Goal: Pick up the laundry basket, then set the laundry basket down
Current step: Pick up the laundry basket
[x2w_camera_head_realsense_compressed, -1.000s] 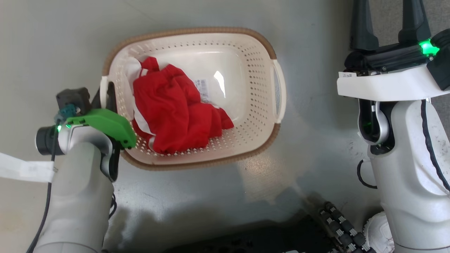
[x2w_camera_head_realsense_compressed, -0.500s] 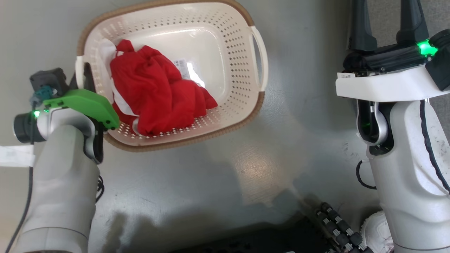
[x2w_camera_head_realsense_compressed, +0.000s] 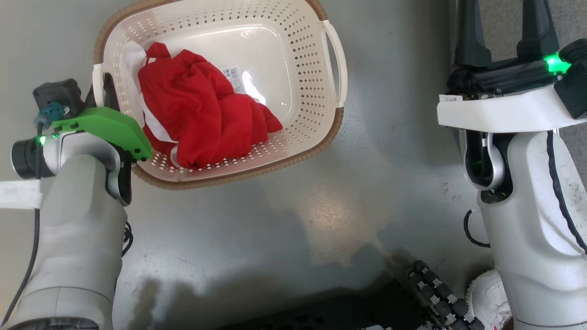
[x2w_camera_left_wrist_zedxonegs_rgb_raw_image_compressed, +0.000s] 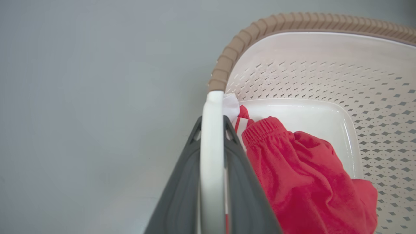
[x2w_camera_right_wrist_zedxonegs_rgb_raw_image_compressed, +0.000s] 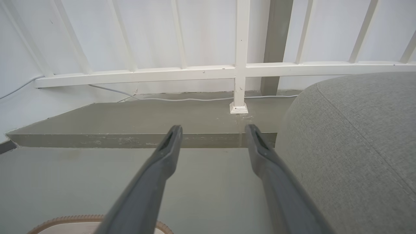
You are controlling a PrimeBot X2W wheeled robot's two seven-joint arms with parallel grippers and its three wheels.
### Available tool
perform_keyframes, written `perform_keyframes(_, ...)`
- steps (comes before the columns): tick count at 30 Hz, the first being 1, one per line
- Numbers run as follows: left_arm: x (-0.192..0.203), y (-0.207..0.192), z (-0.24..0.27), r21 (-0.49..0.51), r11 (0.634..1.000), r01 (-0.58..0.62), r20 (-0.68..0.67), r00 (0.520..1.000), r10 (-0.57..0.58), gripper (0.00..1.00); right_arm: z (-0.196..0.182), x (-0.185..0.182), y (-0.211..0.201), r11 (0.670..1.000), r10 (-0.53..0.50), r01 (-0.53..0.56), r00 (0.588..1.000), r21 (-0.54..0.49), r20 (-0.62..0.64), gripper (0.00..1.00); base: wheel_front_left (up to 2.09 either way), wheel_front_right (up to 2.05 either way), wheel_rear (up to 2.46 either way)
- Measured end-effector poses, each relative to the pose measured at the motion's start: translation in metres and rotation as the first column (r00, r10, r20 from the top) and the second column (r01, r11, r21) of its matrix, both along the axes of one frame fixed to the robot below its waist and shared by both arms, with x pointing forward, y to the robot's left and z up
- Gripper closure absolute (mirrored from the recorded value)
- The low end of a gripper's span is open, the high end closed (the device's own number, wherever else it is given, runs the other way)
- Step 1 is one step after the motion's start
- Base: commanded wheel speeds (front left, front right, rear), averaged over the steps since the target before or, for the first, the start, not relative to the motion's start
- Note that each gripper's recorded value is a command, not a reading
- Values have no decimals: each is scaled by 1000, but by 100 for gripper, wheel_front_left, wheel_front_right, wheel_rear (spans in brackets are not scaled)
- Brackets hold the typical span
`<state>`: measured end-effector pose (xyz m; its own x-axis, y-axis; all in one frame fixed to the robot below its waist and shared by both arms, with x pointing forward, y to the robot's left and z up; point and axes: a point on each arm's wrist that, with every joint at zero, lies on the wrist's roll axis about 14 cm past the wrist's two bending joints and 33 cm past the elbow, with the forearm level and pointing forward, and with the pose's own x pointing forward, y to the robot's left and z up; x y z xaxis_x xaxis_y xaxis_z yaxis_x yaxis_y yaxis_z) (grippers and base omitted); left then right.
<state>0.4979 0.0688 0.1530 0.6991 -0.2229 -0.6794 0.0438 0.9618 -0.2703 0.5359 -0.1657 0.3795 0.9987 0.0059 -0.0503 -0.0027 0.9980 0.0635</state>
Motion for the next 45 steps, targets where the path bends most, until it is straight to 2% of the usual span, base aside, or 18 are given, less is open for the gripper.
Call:
perform_keyframes(13, 2, -12, -4, -2, 999, 44, -1, 999, -44, 100, -5, -1, -3, 1000, -9, 9, 1000, 0, -13, 0, 0, 0, 0)
perform_keyframes(14, 2, -12, -5, -1, 999, 45, -4, 999, -45, 83, -5, -1, -3, 1000, -9, 9, 1000, 0, -13, 0, 0, 0, 0)
perform_keyframes(15, 1, -12, -6, -1, 999, 45, -5, 999, -45, 76, -5, -1, -3, 1000, -9, 9, 1000, 0, -14, 0, 0, 0, 0)
perform_keyframes(16, 0, -12, -7, 0, 999, 47, -9, 999, -47, 58, -5, -1, -3, 1000, -9, 9, 1000, 0, -14, 0, 0, 0, 0)
perform_keyframes(17, -2, -12, -8, 1, 999, 49, -15, 999, -49, 52, -5, -1, -3, 1000, -9, 9, 1000, 0, -14, 0, 0, 0, 0)
perform_keyframes(18, -3, -12, -9, 2, 999, 49, -19, 999, -49, 28, -6, -1, -3, 1000, -10, 10, 1000, 0, -15, 0, 0, 0, 0)
perform_keyframes(20, -3, -12, -9, 3, 999, 49, -19, 999, -49, 8, -6, -1, -3, 1000, -10, 10, 1000, 0, -15, 0, 0, 0, 0)
perform_keyframes(22, -2, -12, -8, 1, 999, 48, -19, 999, -48, 0, -6, -1, -3, 1000, -9, 9, 1000, 1, -15, 0, 0, 0, 0)
perform_keyframes(29, 4, -11, -3, 3, 999, 43, 1, 999, -43, 0, -4, 0, -3, 1000, -11, 11, 1000, 3, -9, 0, 0, 0, 0)
perform_keyframes(34, 23, -8, 18, -3, 1000, 27, 72, 997, -27, 0, 5, 1, -4, 1000, -16, 16, 1000, 4, 10, 0, 0, 0, 0)
perform_keyframes(40, 52, -5, 56, -15, 1000, 9, 195, 981, -6, 0, 18, 2, -7, 1000, -24, 24, 999, -6, 37, 0, 0, 0, 0)
perform_keyframes(45, 77, -4, 106, -9, 1000, 23, 350, 936, -18, 0, 31, 2, -8, 999, -29, 30, 998, -15, 60, 0, 0, 0, 0)
